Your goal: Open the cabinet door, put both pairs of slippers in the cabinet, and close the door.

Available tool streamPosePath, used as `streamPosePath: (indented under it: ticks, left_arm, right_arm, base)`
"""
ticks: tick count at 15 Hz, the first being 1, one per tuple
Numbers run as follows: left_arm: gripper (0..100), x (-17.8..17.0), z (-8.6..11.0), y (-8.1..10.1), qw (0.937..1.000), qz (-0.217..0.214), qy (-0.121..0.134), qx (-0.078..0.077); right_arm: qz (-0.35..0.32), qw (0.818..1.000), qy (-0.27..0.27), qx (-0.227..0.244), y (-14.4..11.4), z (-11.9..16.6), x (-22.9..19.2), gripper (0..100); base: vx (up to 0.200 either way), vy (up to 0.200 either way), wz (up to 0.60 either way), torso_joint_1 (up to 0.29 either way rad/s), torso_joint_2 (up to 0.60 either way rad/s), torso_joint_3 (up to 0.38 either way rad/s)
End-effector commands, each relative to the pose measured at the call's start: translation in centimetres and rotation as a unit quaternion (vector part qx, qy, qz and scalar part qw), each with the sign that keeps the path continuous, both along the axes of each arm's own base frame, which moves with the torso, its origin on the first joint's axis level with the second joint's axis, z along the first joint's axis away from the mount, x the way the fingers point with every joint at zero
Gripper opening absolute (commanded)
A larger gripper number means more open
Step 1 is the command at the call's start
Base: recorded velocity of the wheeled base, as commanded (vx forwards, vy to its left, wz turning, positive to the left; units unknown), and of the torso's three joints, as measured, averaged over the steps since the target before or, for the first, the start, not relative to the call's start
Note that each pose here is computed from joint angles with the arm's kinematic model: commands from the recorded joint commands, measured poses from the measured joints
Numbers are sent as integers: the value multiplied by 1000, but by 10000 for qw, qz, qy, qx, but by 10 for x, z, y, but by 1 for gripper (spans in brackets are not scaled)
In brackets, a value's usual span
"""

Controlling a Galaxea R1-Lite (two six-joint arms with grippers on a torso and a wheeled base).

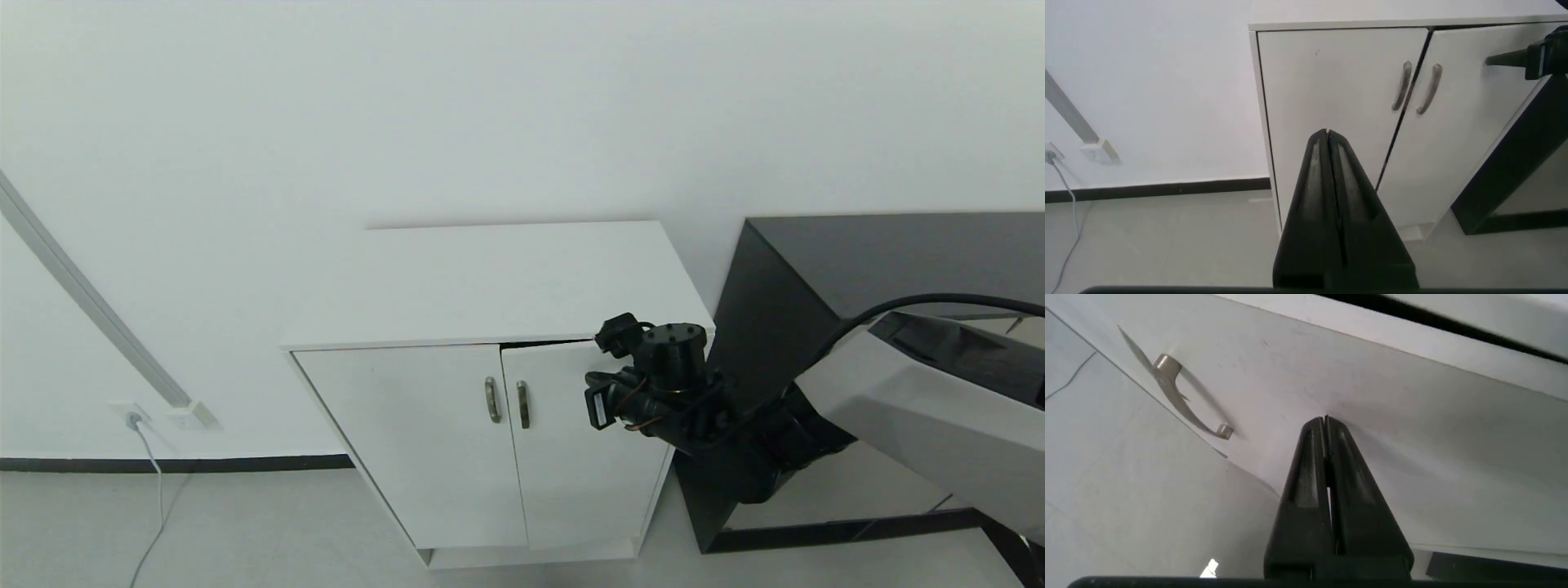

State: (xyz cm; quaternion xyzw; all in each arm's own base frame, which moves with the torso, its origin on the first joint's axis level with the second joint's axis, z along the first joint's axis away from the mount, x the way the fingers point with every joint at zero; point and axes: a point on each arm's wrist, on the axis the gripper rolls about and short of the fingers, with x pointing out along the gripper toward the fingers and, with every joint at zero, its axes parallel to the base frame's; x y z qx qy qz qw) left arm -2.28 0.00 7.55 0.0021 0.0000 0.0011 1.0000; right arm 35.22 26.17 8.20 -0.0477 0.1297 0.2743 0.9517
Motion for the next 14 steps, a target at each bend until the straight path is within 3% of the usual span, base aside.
streamPosePath:
  ticks: [1,14]
  left_arm:
    - [0,0,0,0,10000,5,-8,2]
    - [0,0,0,0,10000,-3,0,2]
  right_arm:
    - [-9,10000,-29,24,2,-1,4,0]
    - [-124,9999,-42,33,-4,-1,13,0]
  base:
    - [0,0,0,0,0,0]
    - [0,0,0,0,0,0]
